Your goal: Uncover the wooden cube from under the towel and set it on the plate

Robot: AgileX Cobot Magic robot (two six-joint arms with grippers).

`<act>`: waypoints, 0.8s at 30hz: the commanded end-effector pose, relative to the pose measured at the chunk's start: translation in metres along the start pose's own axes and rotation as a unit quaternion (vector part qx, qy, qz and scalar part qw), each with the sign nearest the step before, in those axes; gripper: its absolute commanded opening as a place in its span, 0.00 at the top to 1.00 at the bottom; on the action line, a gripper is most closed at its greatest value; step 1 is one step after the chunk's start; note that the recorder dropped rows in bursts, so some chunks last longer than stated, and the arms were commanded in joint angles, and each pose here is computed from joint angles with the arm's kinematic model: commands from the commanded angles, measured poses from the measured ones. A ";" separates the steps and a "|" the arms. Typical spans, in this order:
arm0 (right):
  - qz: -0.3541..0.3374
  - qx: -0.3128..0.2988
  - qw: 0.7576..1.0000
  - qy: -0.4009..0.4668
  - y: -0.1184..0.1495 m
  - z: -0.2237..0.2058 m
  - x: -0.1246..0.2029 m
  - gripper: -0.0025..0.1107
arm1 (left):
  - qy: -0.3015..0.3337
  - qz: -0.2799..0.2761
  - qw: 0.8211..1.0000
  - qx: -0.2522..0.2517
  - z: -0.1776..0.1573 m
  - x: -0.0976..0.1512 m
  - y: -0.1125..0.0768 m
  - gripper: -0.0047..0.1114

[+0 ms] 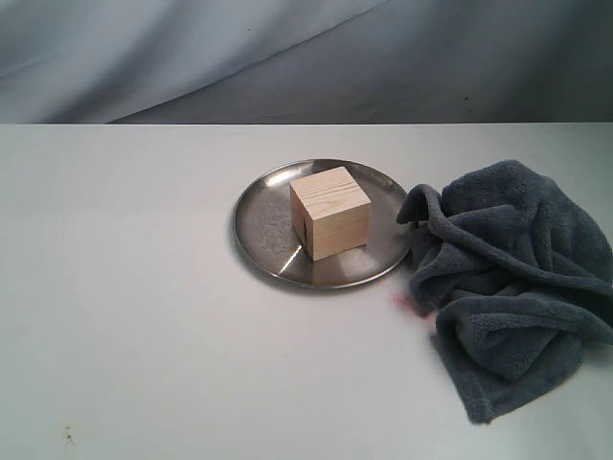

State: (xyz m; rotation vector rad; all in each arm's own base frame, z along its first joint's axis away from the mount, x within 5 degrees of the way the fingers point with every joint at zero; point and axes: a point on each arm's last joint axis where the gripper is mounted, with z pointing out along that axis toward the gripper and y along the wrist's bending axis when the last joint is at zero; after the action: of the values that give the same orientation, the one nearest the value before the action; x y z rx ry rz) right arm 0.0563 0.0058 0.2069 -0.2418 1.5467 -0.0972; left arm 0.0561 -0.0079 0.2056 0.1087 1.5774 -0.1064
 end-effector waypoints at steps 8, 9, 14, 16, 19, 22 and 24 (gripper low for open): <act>-0.003 0.001 1.000 0.006 0.000 0.000 0.002 0.98 | -0.005 -0.002 1.000 -0.001 0.000 0.000 0.000 0.96; 0.001 0.001 1.000 0.006 0.000 0.000 0.002 0.98 | -0.005 -0.002 1.000 -0.001 0.000 0.000 0.000 0.96; 0.025 0.002 1.000 0.005 0.000 0.000 0.002 0.98 | -0.005 -0.002 1.000 -0.001 0.000 0.000 0.000 0.96; 0.024 0.001 1.000 0.006 0.000 0.000 0.002 0.98 | -0.005 -0.002 1.000 -0.001 0.000 0.000 0.000 0.96; 0.020 0.002 1.000 0.007 0.000 0.000 0.002 0.98 | -0.005 -0.002 1.000 -0.001 0.000 0.000 0.000 0.96; 0.023 0.004 1.000 0.007 0.000 0.000 0.002 0.98 | -0.005 -0.002 1.000 -0.001 0.000 0.000 0.000 0.96; 0.024 0.004 1.000 0.007 0.000 0.000 0.002 0.98 | -0.005 -0.002 1.000 -0.001 0.000 0.000 0.000 0.96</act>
State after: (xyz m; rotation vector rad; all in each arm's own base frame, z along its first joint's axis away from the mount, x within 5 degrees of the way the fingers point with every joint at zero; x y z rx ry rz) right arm 0.0563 0.0058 0.2058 -0.2026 1.5648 -0.0559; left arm 0.0561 -0.0079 0.2056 0.1087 1.5774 -0.1064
